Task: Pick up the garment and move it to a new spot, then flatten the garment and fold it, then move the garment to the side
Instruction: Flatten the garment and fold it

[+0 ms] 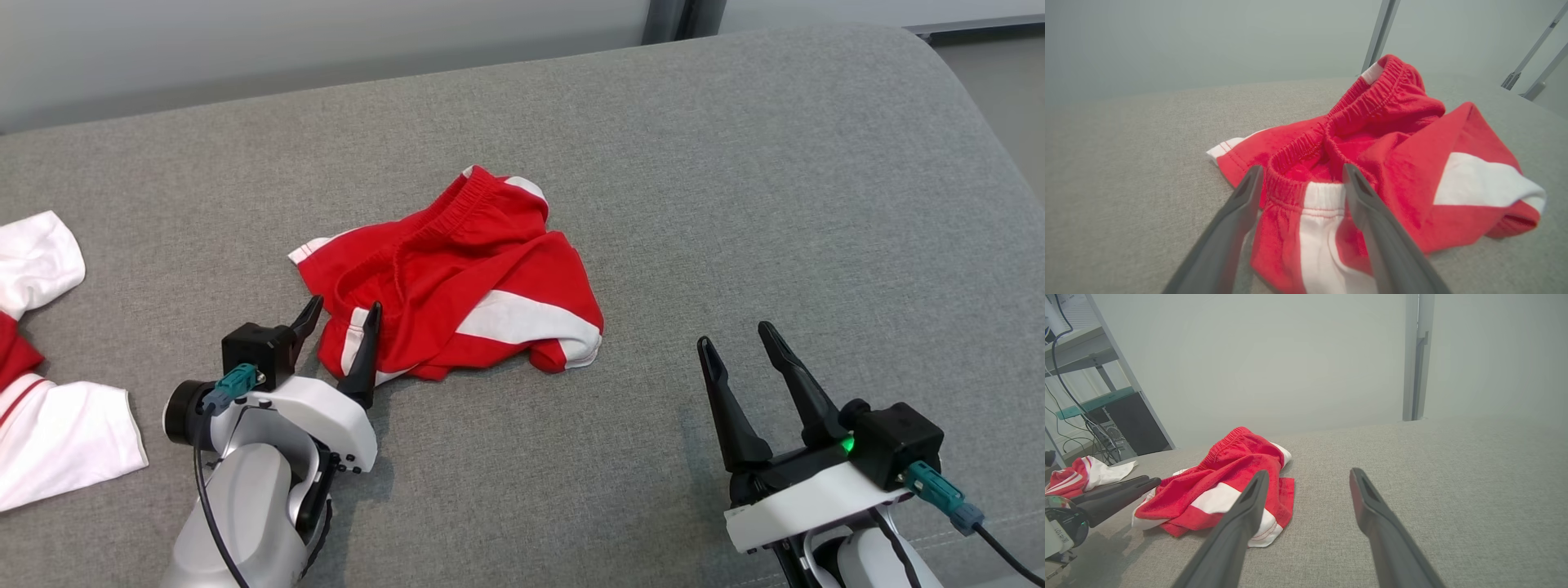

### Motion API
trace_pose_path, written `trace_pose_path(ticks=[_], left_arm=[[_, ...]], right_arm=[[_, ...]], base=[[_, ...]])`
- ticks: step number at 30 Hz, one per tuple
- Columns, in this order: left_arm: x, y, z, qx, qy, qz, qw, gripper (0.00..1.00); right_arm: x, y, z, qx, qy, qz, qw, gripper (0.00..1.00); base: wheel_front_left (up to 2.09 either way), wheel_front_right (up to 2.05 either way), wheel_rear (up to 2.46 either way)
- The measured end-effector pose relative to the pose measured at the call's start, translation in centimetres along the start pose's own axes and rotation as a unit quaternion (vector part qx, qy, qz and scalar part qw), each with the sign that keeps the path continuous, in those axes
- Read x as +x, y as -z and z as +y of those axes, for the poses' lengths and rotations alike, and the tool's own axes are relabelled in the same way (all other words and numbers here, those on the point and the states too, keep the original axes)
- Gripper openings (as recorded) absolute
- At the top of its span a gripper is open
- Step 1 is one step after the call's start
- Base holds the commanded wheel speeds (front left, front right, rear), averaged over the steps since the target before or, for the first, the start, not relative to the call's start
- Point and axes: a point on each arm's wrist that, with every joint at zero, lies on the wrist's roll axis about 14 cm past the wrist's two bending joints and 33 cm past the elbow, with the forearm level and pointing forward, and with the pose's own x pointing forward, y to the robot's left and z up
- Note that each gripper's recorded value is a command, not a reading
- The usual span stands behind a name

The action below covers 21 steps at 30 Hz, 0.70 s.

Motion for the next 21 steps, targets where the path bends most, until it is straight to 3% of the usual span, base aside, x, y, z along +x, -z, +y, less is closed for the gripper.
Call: trace_pose_path(ticks=[21], left_arm=[[0.0, 3.2, -0.8, 0.0, 0.015, 0.053, 0.998, 1.0]], right_arm=[[-0.2, 0.2, -0.8, -0.001, 0.013, 0.004, 1.0, 1.0]], base=[[0.0, 0.0, 0.0]])
